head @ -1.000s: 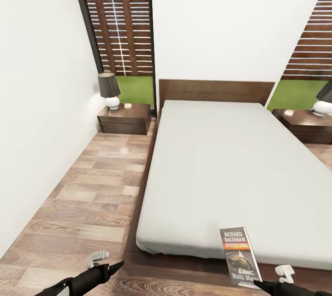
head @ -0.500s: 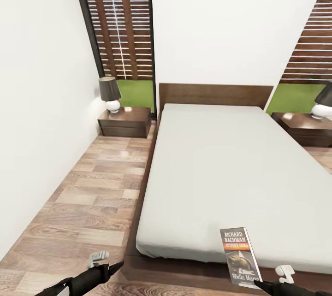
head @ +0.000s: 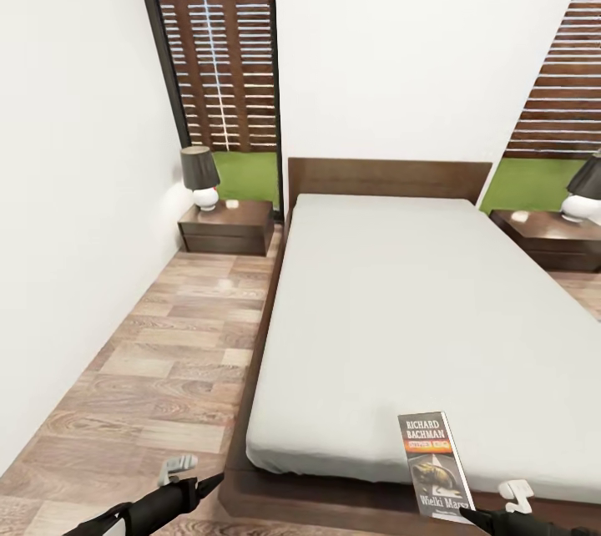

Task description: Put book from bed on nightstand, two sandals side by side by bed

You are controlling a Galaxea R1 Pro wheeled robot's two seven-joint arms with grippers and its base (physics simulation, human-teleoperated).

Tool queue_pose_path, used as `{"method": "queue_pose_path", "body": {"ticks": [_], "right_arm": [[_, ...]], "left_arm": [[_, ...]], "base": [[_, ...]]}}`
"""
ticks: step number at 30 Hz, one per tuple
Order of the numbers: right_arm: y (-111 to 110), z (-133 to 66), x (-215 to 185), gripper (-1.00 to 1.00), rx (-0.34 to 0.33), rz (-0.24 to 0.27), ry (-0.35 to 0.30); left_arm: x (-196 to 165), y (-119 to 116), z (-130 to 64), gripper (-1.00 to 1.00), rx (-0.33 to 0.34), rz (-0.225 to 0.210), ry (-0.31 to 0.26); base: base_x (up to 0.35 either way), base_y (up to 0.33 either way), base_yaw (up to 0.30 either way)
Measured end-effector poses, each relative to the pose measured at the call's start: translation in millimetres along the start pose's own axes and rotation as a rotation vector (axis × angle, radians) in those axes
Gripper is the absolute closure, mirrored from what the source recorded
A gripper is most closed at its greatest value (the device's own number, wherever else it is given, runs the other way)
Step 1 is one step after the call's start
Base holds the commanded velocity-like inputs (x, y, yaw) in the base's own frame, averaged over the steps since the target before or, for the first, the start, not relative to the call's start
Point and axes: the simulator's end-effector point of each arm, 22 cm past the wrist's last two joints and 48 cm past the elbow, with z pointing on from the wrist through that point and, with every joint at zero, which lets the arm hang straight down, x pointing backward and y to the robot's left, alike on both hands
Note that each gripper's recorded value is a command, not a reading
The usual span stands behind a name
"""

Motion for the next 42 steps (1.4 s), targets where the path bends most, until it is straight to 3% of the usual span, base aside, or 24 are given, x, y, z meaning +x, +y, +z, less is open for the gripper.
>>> {"method": "queue_pose_path", "body": {"ticks": [42], "right_arm": [[11, -9.9, -25, 1.00, -0.010, -0.038, -0.057]], "left_arm": [[-27, -16, -8.2, -1.00, 0.019, 0.037, -0.053]], "base": [[0.000, 0.000, 0.000]]}}
